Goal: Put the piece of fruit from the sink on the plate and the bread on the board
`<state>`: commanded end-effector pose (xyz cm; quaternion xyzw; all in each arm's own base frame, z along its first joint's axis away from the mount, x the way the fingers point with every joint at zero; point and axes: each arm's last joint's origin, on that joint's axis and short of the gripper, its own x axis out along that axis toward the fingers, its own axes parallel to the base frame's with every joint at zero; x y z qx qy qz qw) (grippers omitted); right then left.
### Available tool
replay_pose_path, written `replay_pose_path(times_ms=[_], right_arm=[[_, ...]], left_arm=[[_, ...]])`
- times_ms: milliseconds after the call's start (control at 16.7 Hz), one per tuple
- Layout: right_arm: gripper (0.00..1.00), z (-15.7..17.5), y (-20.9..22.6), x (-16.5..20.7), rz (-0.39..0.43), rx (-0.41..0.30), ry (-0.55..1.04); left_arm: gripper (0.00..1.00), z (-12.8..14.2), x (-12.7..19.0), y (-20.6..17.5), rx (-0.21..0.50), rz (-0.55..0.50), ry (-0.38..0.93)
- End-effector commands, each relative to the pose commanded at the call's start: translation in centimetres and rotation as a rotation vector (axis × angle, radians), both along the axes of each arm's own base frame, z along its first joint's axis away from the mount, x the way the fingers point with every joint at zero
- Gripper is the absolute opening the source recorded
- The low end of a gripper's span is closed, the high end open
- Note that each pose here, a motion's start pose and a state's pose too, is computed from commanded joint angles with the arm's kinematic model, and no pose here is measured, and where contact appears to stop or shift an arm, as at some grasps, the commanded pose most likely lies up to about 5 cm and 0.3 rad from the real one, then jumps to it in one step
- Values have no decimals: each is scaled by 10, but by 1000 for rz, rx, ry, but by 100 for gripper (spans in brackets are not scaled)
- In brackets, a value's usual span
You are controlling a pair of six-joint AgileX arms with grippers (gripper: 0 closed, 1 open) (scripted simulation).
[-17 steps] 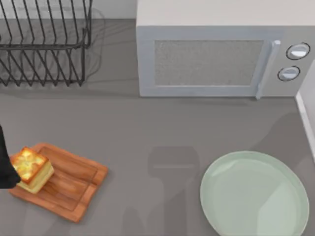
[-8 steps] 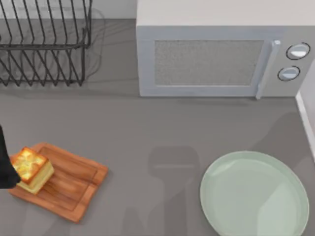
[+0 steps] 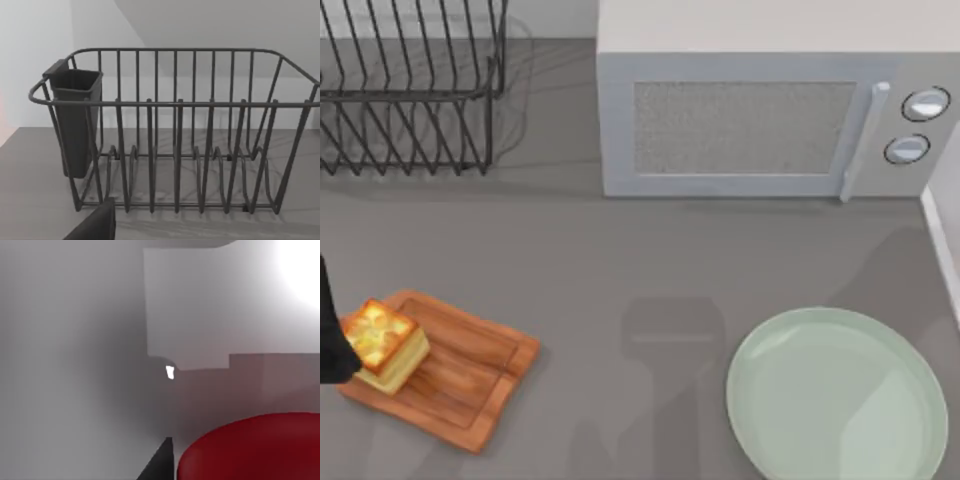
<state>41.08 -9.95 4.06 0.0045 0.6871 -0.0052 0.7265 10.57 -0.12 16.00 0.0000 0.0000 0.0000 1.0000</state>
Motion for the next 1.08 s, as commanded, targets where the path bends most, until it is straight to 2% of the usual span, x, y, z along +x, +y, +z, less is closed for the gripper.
replay_pose_path(times_ms=[480,780,1080], right_arm=[[0,91,0,-1,0,1,6],[0,92,1,-1,-1,2,6],[0,120,22,-7,-25,-9,-23]], left_arm=[[100,0,0,0,0,0,0],[100,0,0,0,0,0,0],[100,0,0,0,0,0,0]])
